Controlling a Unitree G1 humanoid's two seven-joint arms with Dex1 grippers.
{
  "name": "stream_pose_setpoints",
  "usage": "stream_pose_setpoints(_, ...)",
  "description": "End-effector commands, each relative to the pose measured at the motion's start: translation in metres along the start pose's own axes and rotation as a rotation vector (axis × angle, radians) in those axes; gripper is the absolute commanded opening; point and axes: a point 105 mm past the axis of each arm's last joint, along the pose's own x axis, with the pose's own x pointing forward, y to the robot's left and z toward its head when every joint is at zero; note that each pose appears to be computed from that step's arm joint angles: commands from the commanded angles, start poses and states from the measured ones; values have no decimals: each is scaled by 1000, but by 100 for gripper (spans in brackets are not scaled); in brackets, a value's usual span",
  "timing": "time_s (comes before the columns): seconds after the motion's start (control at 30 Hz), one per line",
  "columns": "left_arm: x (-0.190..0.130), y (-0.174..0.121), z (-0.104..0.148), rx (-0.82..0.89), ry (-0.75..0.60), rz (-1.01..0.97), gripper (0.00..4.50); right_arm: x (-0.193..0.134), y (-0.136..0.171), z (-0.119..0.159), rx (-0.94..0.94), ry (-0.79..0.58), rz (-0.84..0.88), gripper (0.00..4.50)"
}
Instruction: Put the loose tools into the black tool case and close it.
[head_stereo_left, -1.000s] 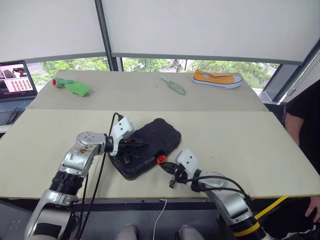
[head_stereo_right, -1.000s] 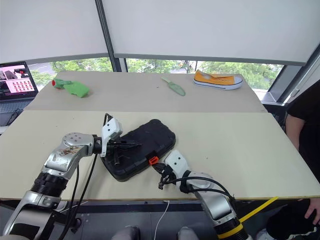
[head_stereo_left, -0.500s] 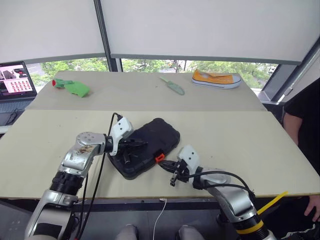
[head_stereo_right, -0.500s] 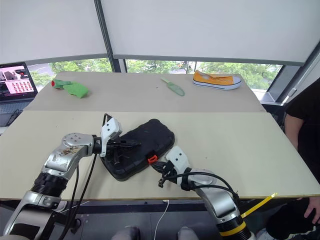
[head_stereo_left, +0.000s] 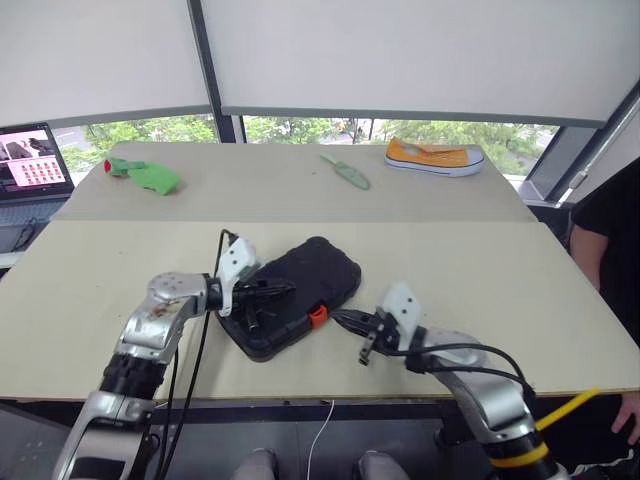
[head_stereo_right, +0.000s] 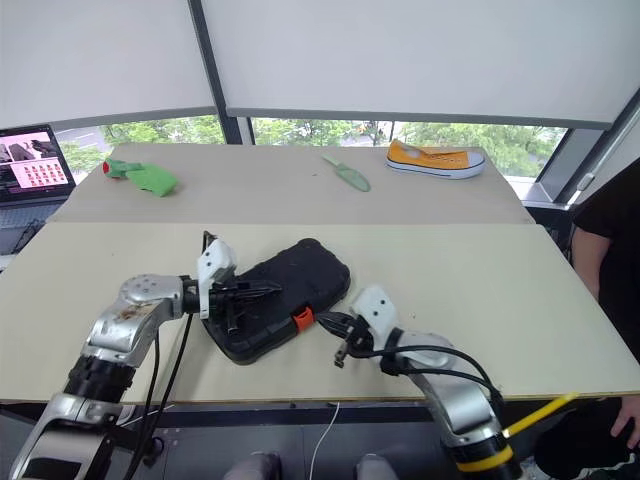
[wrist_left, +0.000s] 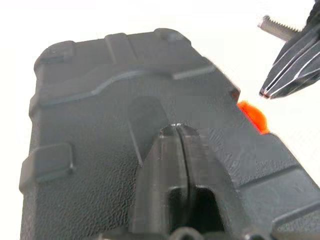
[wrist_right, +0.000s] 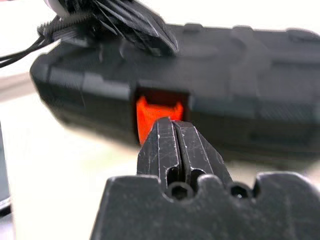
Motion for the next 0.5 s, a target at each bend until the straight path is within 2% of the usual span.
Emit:
stream_pose_setpoints(0.03, -47, 2, -2, 26, -62, 70, 181, -32, -10, 25, -130, -82, 4, 110)
stream_pose_setpoints(0.13, -89, 7, 0, 71, -25, 164, 297, -59, -27, 21, -204, -72, -48, 215)
stream_pose_setpoints(0.27, -158, 10, -29, 34, 161, 364, 443, -92, -38, 13, -351, -58, -1, 351)
stream_pose_setpoints(0.37, -196, -2, -53, 48, 306, 462, 450, -103, -49, 4, -352, -12, 23, 446)
stream_pose_setpoints(0.5, -213, -12, -63, 26, 327, 523, 450, -107, -56, 0, -396, 4, 41, 446)
